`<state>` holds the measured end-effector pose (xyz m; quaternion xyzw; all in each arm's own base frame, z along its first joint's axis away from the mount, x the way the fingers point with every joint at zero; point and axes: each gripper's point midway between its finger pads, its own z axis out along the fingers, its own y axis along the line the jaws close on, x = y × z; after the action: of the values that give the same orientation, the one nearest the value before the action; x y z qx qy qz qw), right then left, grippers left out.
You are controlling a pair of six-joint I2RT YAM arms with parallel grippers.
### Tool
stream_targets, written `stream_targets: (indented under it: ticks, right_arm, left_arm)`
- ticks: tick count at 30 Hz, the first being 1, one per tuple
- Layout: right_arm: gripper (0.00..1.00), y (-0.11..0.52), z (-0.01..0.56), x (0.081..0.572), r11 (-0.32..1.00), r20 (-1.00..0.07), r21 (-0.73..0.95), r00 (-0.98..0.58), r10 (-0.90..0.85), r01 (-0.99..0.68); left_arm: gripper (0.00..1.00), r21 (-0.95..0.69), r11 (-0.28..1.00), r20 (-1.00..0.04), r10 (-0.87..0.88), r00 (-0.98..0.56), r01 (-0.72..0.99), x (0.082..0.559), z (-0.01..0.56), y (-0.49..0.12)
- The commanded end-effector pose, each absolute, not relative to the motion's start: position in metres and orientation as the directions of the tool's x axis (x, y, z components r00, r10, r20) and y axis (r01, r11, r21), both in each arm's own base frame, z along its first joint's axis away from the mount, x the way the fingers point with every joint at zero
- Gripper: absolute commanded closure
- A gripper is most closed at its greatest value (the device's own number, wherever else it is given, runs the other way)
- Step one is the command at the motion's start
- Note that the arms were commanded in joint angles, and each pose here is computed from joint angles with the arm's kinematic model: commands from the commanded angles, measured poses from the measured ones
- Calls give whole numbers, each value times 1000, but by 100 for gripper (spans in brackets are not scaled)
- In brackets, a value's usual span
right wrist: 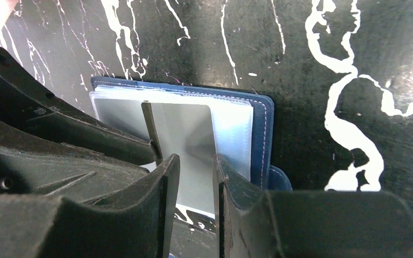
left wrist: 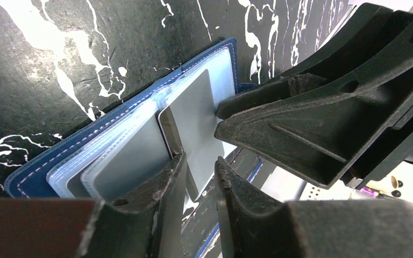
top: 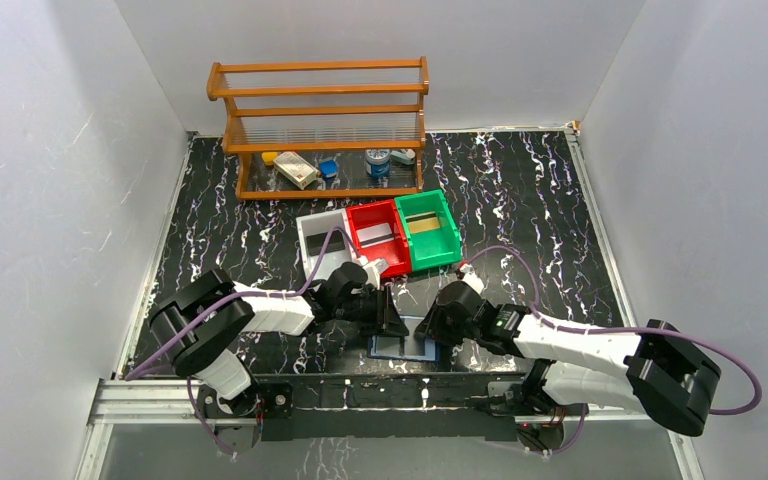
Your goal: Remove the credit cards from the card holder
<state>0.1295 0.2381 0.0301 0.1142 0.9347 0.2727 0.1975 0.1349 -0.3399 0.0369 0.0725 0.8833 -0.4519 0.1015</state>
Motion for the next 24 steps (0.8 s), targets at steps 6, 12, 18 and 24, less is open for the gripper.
stream_targets:
  ticks: [6, 12, 18, 24]
  right_arm:
    - [62, 217, -2, 112, 865, -269, 481, -915, 302, 144]
    - [62, 214, -6, 111, 869, -264, 469, -914, 307, 157]
    - [63, 210, -7, 112, 876, -269, 453, -911, 313, 167]
    - [63, 212, -7, 112, 872, -267, 462, -913, 310, 161]
  left_arm:
    - [63, -764, 609, -273, -9, -962, 211, 141, 42, -334]
    - [57, -759, 604, -322, -22, -947, 244, 146, 55, -332]
    - [55, -737, 635, -323, -29, -946, 232, 147, 49, -326]
    - [55, -749, 625, -286, -8, -958, 219, 142, 41, -330]
